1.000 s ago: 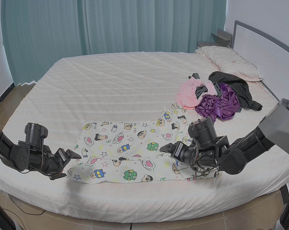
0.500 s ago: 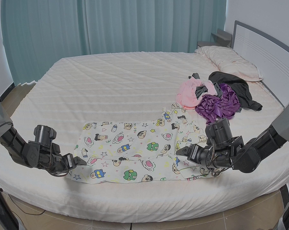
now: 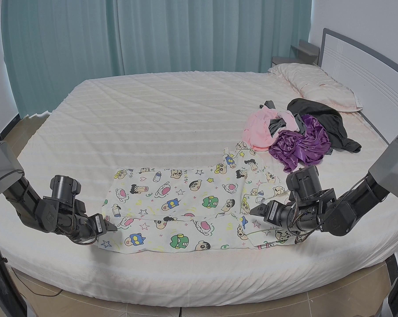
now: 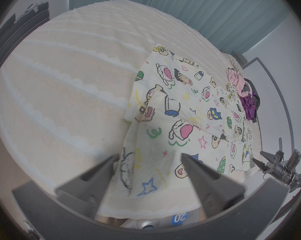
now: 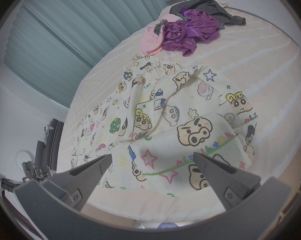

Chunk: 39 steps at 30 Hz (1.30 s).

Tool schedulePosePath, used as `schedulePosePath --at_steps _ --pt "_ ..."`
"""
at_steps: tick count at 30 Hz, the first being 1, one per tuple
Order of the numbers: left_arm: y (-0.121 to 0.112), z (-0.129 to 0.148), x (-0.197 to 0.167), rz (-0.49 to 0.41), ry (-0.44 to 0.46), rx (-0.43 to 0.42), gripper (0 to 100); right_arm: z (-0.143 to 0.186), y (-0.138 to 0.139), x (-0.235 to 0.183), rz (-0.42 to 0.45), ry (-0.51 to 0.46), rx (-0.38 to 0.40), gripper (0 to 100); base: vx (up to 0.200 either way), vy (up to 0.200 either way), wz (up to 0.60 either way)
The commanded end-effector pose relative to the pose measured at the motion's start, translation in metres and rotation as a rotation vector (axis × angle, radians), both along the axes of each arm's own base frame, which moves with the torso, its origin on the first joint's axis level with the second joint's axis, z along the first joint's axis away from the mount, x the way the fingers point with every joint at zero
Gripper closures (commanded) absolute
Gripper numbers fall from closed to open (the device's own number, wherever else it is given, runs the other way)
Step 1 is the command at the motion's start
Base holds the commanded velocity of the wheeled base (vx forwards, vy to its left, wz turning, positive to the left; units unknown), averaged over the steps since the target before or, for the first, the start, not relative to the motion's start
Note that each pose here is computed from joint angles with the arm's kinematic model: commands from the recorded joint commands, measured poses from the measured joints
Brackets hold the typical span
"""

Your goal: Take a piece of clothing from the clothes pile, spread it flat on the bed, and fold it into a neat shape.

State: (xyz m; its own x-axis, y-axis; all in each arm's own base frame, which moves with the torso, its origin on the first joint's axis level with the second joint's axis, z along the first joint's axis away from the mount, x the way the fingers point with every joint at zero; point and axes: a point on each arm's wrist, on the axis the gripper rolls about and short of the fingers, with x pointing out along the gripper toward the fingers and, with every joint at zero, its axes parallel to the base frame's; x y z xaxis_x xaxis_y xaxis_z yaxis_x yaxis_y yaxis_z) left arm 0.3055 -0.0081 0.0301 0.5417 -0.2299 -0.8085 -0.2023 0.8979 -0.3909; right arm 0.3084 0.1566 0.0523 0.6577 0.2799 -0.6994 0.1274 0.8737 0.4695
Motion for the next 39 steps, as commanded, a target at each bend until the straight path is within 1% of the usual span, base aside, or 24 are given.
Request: schedulePosePath --at_steps 1,6,7,12,17,21,22,28,32,36,38,39 --pt "0.002 -0.002 -0.003 0.010 0.014 0.003 100 -0.011 -0.003 0.005 -0.011 0.023 -0.013 0 0.000 0.000 0.00" --pt "0.004 -0.004 -0.007 0.012 0.029 0.005 100 -0.015 -0.003 0.006 -0.014 0.033 -0.018 0 0.000 0.000 0.00" --pt "0.004 -0.007 -0.014 0.000 0.056 0.015 100 -0.017 -0.004 0.007 -0.016 0.038 -0.022 0 0.000 0.000 0.00" --pt "0.005 -0.006 -0.026 -0.016 0.095 0.027 100 -0.021 -0.007 0.009 -0.009 0.041 -0.042 0 0.000 0.000 0.00" --pt "0.005 -0.002 -0.038 -0.036 0.113 0.038 100 -0.021 -0.010 0.010 -0.014 0.041 -0.046 0 0.000 0.000 0.00" --pt "0.006 -0.002 -0.039 -0.035 0.113 0.040 100 -0.021 -0.010 0.010 -0.014 0.041 -0.046 0 0.000 0.000 0.00" --pt "0.007 -0.002 -0.039 -0.032 0.112 0.040 0 -0.021 -0.010 0.010 -0.014 0.041 -0.046 0 0.000 0.000 0.00" --pt "0.011 -0.005 -0.041 -0.021 0.130 0.040 0 -0.019 -0.015 0.012 -0.030 0.037 -0.042 0 0.000 0.000 0.00" --pt "0.017 0.000 -0.039 0.000 0.103 0.035 0 -0.015 -0.019 0.012 -0.041 0.029 -0.036 0 0.000 0.000 0.00" --pt "0.023 0.022 -0.028 0.026 0.003 0.023 0 -0.006 -0.026 0.009 -0.055 0.012 -0.027 0 0.000 0.000 0.00" --pt "0.023 0.025 -0.025 0.026 -0.010 0.020 0 -0.005 -0.026 0.009 -0.055 0.010 -0.028 0 0.000 0.000 0.00" --pt "0.022 0.027 -0.022 0.010 -0.030 0.007 0 -0.004 -0.028 0.009 -0.061 0.009 -0.026 0 0.000 0.000 0.00"
